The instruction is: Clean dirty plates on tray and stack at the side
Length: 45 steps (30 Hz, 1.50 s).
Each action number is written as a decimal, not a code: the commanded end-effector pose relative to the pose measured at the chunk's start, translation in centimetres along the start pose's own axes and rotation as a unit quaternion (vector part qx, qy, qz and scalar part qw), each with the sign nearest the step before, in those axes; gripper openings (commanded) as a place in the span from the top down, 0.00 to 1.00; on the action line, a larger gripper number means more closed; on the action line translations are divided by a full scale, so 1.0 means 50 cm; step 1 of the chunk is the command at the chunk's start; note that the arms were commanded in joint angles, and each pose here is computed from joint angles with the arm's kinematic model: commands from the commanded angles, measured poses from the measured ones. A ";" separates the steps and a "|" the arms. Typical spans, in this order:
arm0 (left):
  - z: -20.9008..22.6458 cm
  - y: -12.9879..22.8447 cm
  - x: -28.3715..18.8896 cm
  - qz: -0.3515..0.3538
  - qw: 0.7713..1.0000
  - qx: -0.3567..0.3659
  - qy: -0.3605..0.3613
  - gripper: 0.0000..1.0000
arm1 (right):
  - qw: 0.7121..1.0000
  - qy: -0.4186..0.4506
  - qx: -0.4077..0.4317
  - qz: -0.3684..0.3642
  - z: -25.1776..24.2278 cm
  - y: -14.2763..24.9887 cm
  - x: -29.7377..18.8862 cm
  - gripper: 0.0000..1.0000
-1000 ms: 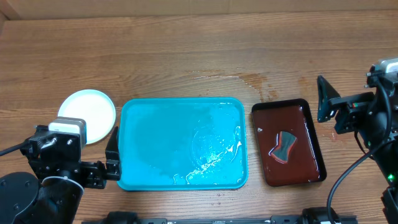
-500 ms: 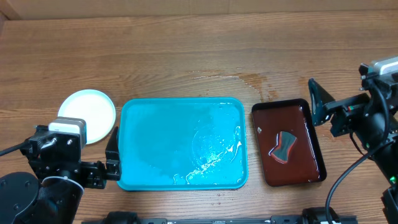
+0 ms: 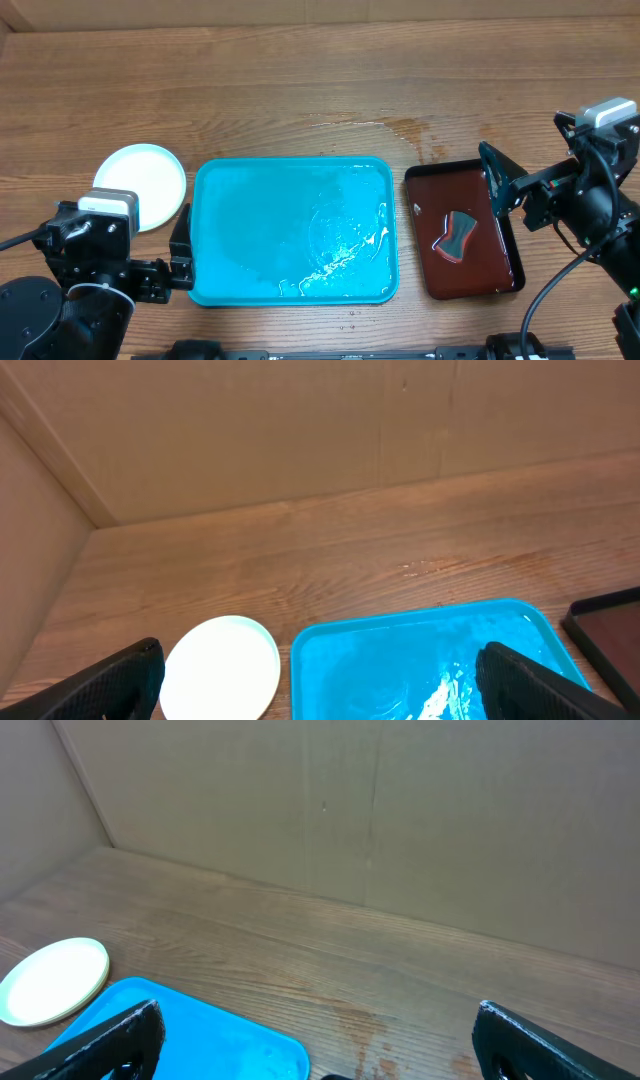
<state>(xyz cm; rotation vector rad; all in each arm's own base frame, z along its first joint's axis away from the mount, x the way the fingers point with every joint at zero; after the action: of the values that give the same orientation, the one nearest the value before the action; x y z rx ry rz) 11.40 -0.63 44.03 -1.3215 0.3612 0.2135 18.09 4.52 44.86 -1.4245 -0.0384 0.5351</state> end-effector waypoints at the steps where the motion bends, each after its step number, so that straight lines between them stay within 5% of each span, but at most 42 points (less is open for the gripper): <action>1: 0.002 -0.001 0.000 0.000 1.000 0.005 -0.006 0.00 | 1.000 -0.002 -0.004 -0.012 0.005 -0.013 -0.011 0.00; 20: 0.002 -0.001 0.000 0.000 1.000 0.005 -0.006 0.00 | 0.999 0.010 -0.013 -0.042 0.014 -0.002 -0.061 0.00; 33: 0.002 -0.001 0.000 0.000 1.000 0.005 -0.006 0.00 | 0.989 0.002 -0.042 -0.138 0.043 0.127 -0.182 0.00; 45: 0.002 -0.001 0.000 0.000 1.000 0.005 -0.006 0.00 | 0.979 -0.008 -0.061 -0.194 0.018 0.226 -0.120 0.00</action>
<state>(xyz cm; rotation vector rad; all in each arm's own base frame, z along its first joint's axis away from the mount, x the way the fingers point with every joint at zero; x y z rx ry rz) 11.40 -0.63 44.03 -1.3215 0.3612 0.2135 8.23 3.61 37.37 -1.4831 -0.3557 0.2279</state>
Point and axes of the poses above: each gripper's point midway between its finger pads, its own x axis out along the fingers, its own z axis along the line the jaws close on, y = z × x, the point moved 7 cm from there along -x, back along the fingers, and after that the axes turned 8 degrees about x, right-handed, at the moved point
